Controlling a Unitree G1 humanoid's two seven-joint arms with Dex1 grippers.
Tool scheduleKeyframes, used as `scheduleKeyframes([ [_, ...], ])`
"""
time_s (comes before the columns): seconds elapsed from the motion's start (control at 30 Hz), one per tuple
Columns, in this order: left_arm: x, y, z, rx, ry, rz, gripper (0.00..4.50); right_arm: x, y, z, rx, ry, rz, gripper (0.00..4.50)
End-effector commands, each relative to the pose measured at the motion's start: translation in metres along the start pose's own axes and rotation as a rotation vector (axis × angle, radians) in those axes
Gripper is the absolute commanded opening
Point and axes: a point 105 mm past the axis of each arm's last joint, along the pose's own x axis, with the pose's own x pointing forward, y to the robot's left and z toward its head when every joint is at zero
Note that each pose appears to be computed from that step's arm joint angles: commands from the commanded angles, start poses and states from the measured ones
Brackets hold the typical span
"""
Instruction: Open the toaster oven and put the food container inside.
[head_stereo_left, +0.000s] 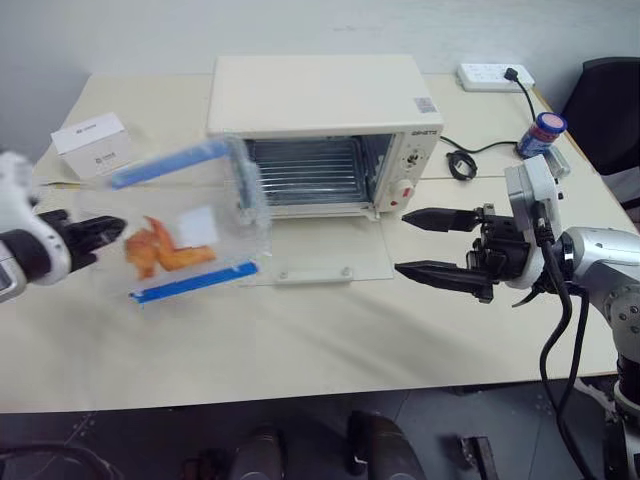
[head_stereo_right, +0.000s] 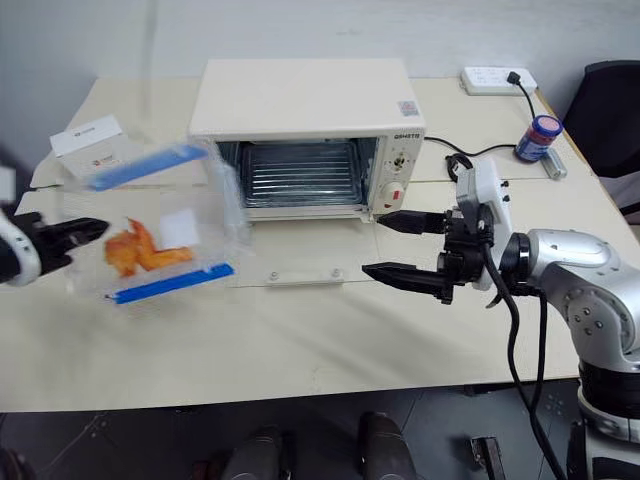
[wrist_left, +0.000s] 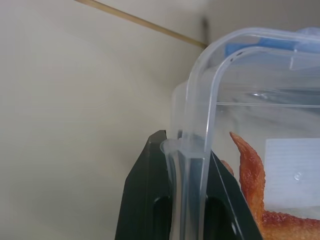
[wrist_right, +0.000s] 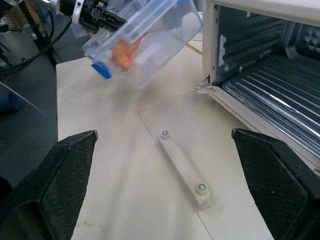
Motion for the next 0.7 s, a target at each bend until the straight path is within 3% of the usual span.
scheduleKeyframes([
  [0.03, 0.011, -0.015, -0.002, 0.05, 0.064, -0.047, 0.04, -0.008, 0.006, 0.012, -0.054, -0.024, -0.031, 4.5],
  [0.37, 0.089, -0.077, -0.003, 0.166, 0.208, -0.106, 0.04, -0.023, 0.008, 0.005, -0.044, -0.032, -0.147, 4.5],
  [0.47, 0.103, -0.083, -0.001, 0.181, 0.218, -0.084, 0.04, -0.025, 0.009, 0.004, -0.041, -0.04, -0.171, 4.5],
  [0.5, 0.108, -0.084, -0.001, 0.178, 0.217, -0.076, 0.75, -0.026, 0.009, 0.004, -0.041, -0.041, -0.18, 4.5],
  [0.7, 0.115, -0.095, 0.013, 0.167, 0.143, -0.099, 2.42, -0.034, 0.006, -0.004, -0.029, -0.026, -0.239, 4.5],
])
